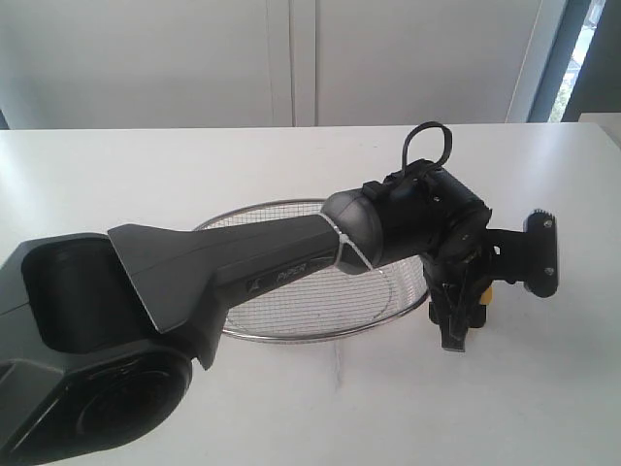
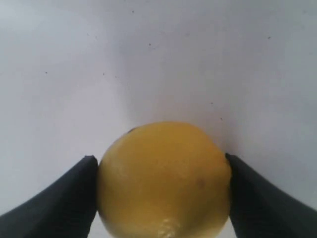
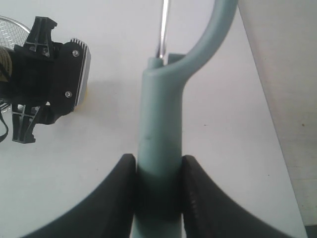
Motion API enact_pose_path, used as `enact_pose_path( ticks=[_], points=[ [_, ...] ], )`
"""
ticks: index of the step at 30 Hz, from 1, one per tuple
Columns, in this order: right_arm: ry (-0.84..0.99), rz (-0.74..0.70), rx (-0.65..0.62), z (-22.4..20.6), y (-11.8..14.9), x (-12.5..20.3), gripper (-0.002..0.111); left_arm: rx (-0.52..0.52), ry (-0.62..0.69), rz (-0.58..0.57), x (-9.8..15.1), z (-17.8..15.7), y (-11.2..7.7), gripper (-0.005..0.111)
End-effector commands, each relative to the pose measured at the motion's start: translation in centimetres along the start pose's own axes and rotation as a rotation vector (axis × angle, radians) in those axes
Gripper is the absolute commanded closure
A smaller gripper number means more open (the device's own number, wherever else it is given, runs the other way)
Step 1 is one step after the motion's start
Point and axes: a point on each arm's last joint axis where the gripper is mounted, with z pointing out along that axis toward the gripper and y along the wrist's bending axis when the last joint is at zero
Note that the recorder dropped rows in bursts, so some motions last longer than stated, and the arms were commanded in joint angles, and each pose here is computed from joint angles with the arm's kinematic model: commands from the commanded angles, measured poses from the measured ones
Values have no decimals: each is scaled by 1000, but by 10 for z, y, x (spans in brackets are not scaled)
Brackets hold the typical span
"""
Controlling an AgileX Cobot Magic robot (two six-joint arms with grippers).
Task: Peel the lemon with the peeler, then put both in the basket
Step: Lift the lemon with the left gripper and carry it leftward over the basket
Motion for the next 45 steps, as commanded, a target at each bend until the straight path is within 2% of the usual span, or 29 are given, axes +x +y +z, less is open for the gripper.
enact_pose_path(
  ticks=[1,7,18,27,39,45],
  points=[
    [-18,11,9,-1,-2,-1,108,51,24,6,-4,0,-10,105],
    [-18,11,9,-1,-2,-1,108,38,-7,28,-15,-2,-16,106],
    [-20,9,13,-1,-2,-1,108,29,-18,21,-24,-29,-9,106],
    [-21,3,13,-1,-2,-1,108,18,-41,-105,-31,-74,4,106],
    [-21,3,13,-1,-2,-1,108,56,-35,-142,-31,-118,12,106],
    [-21,1,14,-1,-2,-1,108,68,-4,-166,-20,-146,23,107]
  ],
)
